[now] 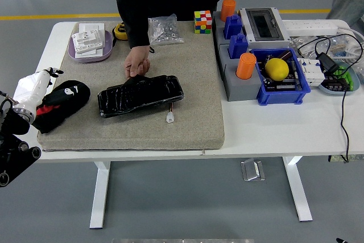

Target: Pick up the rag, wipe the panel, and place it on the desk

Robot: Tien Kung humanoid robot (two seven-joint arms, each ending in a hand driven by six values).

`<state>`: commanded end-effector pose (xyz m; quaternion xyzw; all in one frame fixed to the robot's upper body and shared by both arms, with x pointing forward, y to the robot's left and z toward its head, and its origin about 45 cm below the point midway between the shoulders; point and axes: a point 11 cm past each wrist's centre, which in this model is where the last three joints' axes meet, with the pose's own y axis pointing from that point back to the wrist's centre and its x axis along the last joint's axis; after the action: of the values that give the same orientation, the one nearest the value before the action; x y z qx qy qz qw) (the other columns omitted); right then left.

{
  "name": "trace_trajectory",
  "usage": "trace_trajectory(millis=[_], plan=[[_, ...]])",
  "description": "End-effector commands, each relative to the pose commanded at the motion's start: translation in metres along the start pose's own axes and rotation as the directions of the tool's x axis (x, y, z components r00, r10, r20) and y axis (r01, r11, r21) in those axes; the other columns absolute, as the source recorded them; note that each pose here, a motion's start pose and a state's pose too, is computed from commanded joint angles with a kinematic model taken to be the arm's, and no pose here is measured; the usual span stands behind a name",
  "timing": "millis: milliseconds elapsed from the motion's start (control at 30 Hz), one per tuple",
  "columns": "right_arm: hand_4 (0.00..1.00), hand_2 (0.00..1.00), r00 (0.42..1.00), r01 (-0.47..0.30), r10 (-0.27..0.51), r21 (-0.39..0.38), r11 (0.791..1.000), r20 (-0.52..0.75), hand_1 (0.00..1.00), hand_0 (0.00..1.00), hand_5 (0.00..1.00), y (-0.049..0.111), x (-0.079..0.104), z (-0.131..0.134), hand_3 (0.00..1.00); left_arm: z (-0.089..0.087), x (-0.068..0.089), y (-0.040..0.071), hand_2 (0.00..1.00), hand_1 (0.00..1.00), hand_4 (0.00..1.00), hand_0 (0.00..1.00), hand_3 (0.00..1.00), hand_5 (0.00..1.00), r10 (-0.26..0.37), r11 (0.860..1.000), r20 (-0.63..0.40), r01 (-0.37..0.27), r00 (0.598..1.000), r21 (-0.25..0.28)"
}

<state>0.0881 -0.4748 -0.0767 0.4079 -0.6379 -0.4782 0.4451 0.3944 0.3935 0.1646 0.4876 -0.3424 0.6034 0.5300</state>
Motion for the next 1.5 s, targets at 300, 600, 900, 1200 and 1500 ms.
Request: trace_trajectory(millis=[300, 600, 900, 1200, 1500], plan=[[0.998, 0.714, 1.000, -0.004, 0.004, 0.002, 1.000, -0.004, 0.639, 0.778, 0.560, 0.000, 0.001, -0.002, 0.635, 0.022, 0.039, 0.009, 0.767, 0.654, 0.998, 0.433, 0.797, 0.966, 0.045, 0.998, -0.027, -0.046, 0.999, -0.052], [0.998, 0.714, 1.000, -0.004, 0.004, 0.003, 1.000, -0.015, 0.639, 0.780, 0.559, 0.001, -0.001, -0.005, 0.635, 0.037, 0.079, 0.017, 0.766, 0.657, 0.998, 0.431, 0.800, 0.941, 0.074, 0.995, -0.083, -0.079, 0.994, -0.061], [0.998, 0.715, 1.000, -0.002, 0.002, 0.008, 1.000, -0.025, 0.639, 0.780, 0.558, 0.000, -0.007, -0.009, 0.635, 0.042, 0.109, 0.028, 0.766, 0.656, 0.998, 0.430, 0.799, 0.895, 0.100, 0.994, -0.161, -0.107, 0.982, -0.032], [0.998, 0.715, 1.000, 0.004, -0.004, 0.008, 1.000, -0.026, 0.639, 0.781, 0.557, 0.000, -0.011, -0.009, 0.633, 0.037, 0.128, 0.038, 0.753, 0.648, 0.998, 0.432, 0.786, 0.721, 0.150, 0.984, -0.410, -0.177, 0.900, -0.031], [0.998, 0.715, 0.999, 0.001, 0.000, 0.020, 1.000, -0.038, 0.641, 0.781, 0.556, 0.002, -0.011, -0.019, 0.633, 0.065, 0.134, 0.046, 0.765, 0.667, 0.989, 0.466, 0.794, 0.664, -0.059, 0.984, -0.477, -0.028, 0.877, -0.175]])
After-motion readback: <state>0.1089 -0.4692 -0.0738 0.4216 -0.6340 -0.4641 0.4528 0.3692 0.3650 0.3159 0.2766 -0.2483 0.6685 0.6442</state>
